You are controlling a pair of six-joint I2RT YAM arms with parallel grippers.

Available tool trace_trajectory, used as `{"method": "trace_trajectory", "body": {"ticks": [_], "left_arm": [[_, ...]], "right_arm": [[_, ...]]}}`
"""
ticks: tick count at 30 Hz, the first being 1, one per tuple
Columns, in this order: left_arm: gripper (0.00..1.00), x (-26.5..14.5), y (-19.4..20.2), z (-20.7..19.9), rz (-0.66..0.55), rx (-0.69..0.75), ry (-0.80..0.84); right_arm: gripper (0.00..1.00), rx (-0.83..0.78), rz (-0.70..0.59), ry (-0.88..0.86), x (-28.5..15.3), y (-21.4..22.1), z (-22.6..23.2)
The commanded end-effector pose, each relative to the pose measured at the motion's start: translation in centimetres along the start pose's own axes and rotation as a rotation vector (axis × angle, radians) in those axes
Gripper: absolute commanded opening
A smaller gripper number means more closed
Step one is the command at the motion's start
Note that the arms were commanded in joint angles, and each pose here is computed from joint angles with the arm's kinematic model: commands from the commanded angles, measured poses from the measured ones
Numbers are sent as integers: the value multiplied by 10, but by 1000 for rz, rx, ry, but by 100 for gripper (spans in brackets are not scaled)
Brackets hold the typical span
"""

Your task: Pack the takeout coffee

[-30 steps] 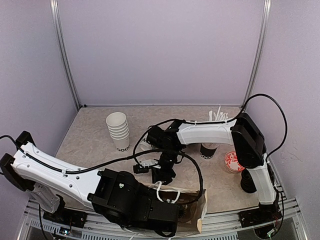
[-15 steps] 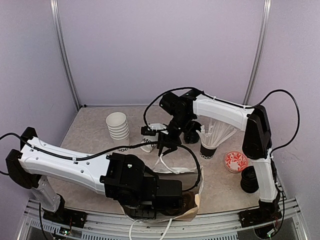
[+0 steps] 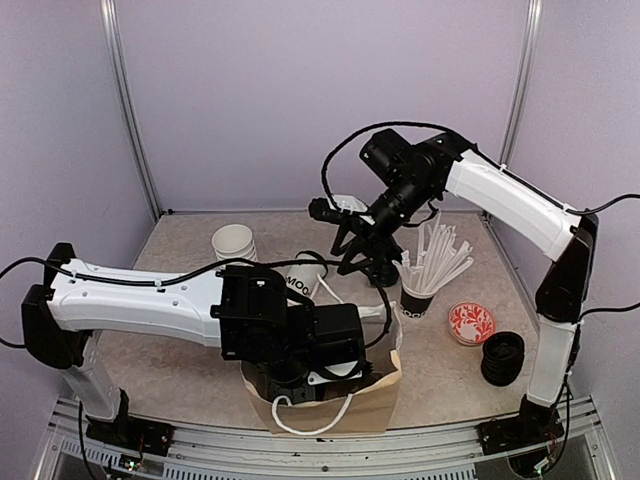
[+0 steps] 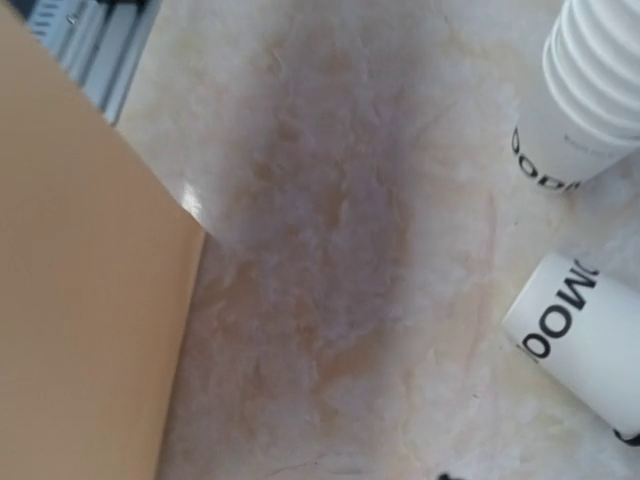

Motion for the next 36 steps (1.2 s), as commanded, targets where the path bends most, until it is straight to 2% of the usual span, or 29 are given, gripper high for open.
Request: {"method": "trace_trajectory", "body": {"ticks": [1, 8, 14, 19, 26, 36], "left_arm": [[64, 31, -6, -9, 28, -45, 162], [61, 40, -6, -14, 25, -90, 201], [61, 49, 1, -18, 73, -151, 209], [67, 27, -4, -5, 13, -205, 133], [82, -6, -5, 11, -80, -264, 31], [89, -38, -2, 28, -180, -291, -64]], "right_arm": [[49, -19, -49, 1, -21, -2, 14], [49, -5, -64, 6, -26, 2, 22], [49, 14, -62, 6, -26, 6, 24], [49, 11, -77, 20, -33, 2, 28], [50, 8, -90, 58, -45, -2, 31], [50, 10, -83, 116, -51, -5, 28]]}}
Point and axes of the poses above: each gripper's point midway between its finger pads, its own x axis out along the fingers, its own z axis along the line the jaws close on, y = z × x, the point moved 7 cm from there along -x, back along the fingers, and after that the axes turned 9 degrees about x, right-handed, at the moved point
